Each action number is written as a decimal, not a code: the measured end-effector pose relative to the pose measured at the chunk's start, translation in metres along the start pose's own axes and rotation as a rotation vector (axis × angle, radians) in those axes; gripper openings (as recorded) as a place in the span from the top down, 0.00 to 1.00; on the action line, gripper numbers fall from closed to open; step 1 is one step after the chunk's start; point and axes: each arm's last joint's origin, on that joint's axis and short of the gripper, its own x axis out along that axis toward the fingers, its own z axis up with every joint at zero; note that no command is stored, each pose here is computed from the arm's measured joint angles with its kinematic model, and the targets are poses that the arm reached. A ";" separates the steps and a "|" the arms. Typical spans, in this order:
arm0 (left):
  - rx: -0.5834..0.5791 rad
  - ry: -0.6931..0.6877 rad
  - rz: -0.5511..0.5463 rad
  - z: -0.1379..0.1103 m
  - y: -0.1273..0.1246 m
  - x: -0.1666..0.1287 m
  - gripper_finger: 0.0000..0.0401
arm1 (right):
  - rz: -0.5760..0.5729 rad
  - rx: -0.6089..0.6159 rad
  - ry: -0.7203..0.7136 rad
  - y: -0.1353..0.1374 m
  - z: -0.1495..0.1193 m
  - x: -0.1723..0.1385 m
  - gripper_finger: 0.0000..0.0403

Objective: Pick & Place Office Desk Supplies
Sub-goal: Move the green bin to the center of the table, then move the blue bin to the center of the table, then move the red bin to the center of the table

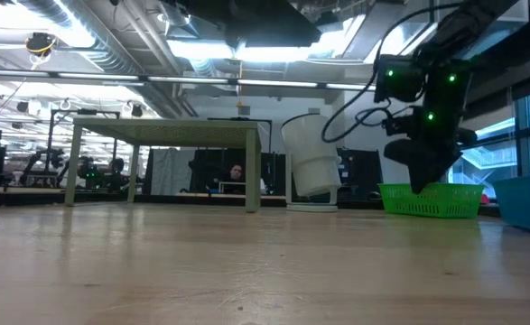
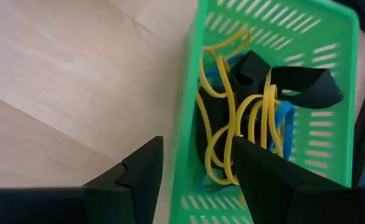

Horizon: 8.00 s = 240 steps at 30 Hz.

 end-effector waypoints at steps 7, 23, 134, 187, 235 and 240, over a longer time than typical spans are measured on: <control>0.009 0.014 -0.002 -0.002 0.000 0.000 0.74 | -0.025 -0.040 0.037 0.006 -0.001 0.012 0.59; 0.023 0.034 -0.004 -0.004 0.000 0.000 0.75 | 0.072 -0.081 0.075 0.012 -0.001 0.013 0.97; 0.131 -0.141 0.205 0.052 -0.068 -0.140 0.79 | 0.300 -0.313 0.321 0.080 -0.097 -0.107 0.57; 0.182 -0.117 0.202 0.048 -0.069 -0.139 0.79 | 0.302 -0.197 0.330 0.083 -0.133 -0.091 0.97; 0.208 -0.104 0.203 0.046 -0.069 -0.139 0.79 | 0.639 -0.817 -0.107 0.212 0.014 -0.072 0.86; 0.208 -0.104 0.203 0.046 -0.069 -0.139 0.79 | 0.641 -0.777 -0.103 0.210 0.015 -0.075 0.70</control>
